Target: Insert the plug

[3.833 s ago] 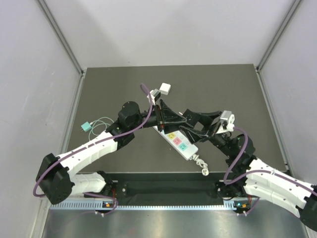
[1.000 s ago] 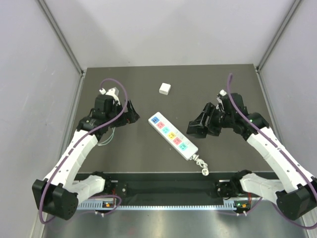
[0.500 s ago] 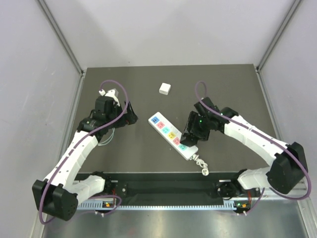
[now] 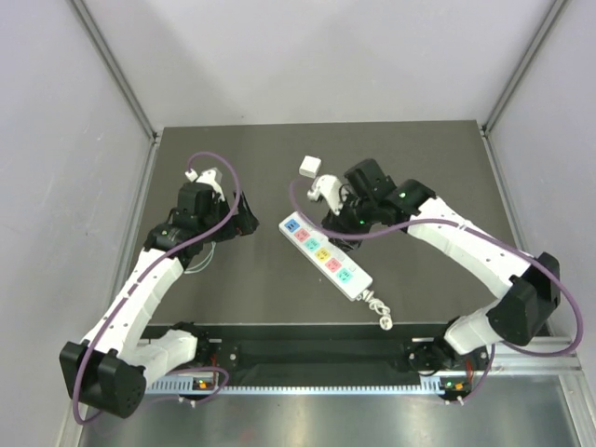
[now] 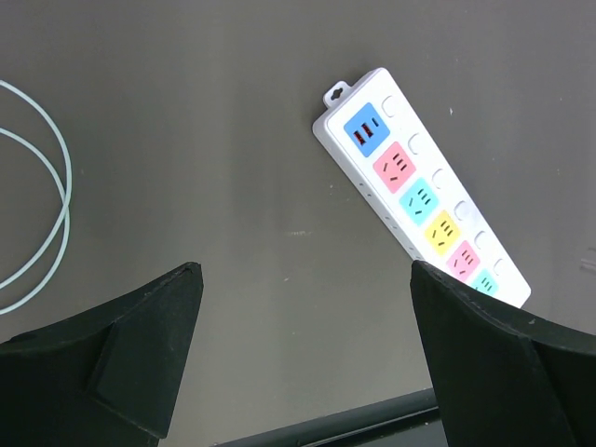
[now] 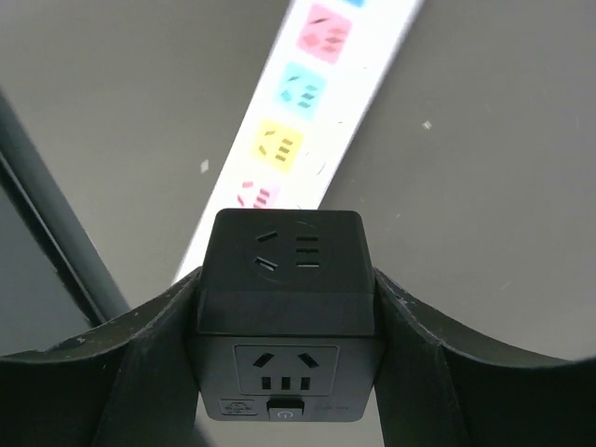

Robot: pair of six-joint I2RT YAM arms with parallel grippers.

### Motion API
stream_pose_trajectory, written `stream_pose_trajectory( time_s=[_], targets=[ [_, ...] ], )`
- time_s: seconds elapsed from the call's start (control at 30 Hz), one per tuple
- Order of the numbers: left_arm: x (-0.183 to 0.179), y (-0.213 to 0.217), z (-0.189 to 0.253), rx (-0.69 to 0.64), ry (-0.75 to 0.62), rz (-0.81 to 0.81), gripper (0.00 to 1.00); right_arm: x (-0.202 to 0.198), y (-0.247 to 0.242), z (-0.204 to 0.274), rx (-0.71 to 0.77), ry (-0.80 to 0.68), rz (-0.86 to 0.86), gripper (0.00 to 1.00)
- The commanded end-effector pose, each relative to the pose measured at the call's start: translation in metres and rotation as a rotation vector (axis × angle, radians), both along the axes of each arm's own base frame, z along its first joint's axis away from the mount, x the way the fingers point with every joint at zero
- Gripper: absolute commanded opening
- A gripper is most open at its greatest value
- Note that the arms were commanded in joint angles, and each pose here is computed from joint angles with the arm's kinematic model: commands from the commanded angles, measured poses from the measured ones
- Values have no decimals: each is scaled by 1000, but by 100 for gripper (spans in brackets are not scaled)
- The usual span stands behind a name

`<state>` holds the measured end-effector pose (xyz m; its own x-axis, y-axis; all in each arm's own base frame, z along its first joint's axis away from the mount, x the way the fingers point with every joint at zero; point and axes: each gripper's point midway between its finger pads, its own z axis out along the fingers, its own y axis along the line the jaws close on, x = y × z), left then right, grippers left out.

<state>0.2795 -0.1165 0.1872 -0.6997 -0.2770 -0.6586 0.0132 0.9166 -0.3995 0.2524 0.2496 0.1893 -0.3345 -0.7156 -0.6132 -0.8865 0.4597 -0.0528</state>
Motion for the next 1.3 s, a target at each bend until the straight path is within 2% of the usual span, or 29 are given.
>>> stream_pose_trajectory(
  time_s=[0.0,0.1,0.2,0.23,0.4,0.53,0.67,0.83,1.1,1.27],
  targets=[
    [5,2,8,-7,-48,11,97,2,2,-9,-146,-161,468,0],
    [8,4,6,-4,-42,23,97,8,-12,-28,-285,-89,561,0],
    [9,10,2,12,-26,47,97,-2,-12,-42,-322,-57,662,0],
    [9,11,2,15,-27,52,97,-3,-7,-44,-331,-104,720,0],
    [9,10,6,-22,-39,56,97,-10,-3,-48,-243,-291,850,0],
    [14,9,-2,-89,16,68,96,-28,11,-44,-106,-337,922,0],
    [17,6,-9,-137,64,56,96,-39,9,-39,-97,-348,954,0],
    [18,5,-10,-156,58,50,95,-52,13,-51,-95,-310,1017,0],
    [13,6,-13,-152,55,49,95,-61,3,-80,-212,-265,1077,0],
    [13,7,-11,-145,43,50,95,-53,-13,-95,-292,-304,1061,0]
  ],
)
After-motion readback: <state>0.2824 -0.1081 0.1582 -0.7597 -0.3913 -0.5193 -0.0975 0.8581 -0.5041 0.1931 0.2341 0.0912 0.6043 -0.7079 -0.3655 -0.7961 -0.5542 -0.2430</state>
